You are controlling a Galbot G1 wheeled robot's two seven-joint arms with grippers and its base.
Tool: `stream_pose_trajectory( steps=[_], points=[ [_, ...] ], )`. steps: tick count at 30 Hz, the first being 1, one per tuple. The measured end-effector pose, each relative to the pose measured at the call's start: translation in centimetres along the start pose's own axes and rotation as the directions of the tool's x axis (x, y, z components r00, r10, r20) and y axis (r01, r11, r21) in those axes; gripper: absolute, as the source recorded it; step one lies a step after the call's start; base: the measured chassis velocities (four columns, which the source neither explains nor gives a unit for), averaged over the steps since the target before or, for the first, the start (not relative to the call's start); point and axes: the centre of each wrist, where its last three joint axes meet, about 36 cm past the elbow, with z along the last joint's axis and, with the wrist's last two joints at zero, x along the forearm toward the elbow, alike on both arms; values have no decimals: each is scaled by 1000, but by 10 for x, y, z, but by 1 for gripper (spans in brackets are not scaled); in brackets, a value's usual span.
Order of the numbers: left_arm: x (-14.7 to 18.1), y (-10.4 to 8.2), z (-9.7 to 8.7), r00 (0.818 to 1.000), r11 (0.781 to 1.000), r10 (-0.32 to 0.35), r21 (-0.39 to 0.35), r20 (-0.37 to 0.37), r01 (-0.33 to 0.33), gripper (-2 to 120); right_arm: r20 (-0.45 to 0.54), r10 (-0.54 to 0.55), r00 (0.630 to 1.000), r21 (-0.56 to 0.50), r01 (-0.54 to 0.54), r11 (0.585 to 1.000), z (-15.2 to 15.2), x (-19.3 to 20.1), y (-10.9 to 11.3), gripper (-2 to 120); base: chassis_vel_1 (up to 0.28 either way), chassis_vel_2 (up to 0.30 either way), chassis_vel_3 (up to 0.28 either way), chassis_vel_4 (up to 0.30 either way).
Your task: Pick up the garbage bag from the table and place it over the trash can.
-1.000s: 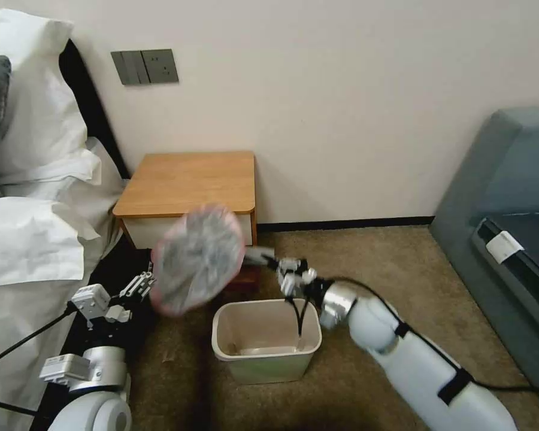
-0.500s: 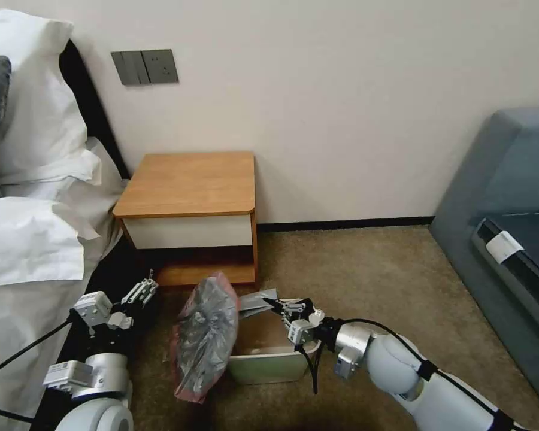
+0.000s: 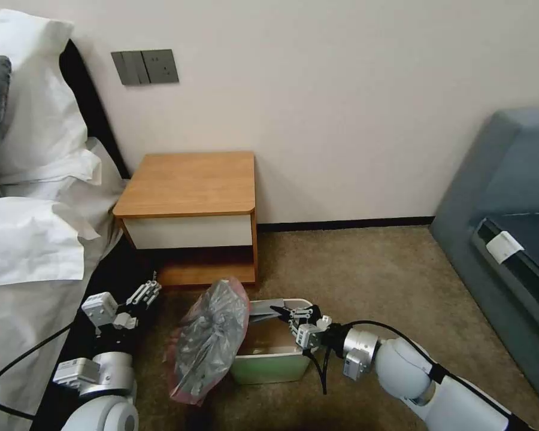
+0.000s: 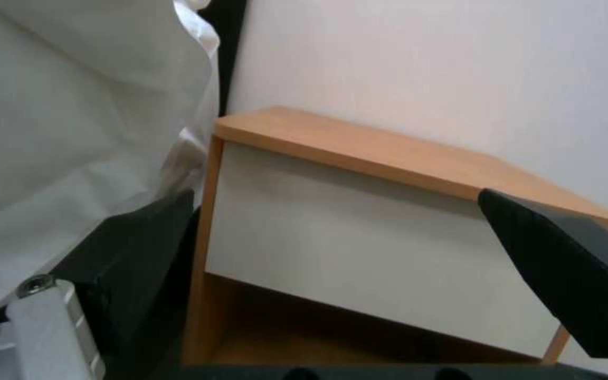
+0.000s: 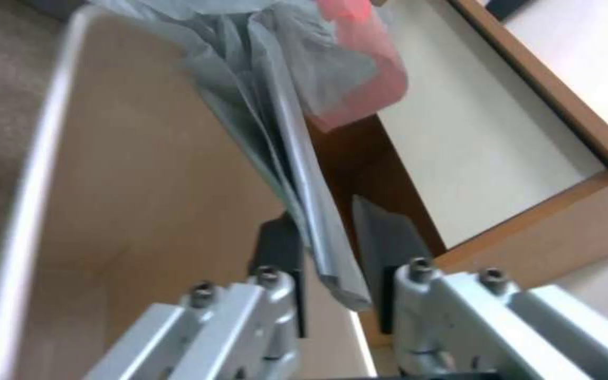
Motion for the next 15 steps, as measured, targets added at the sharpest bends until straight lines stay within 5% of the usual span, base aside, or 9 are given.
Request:
stream_pose_trajectory(
  steps=[15],
  points=[
    [-13,1,9,1000,1000,4,9,-12,-3,100,-36,-13,999,21,14,1000,1,66,-47,75,0,0,0,0]
  ],
)
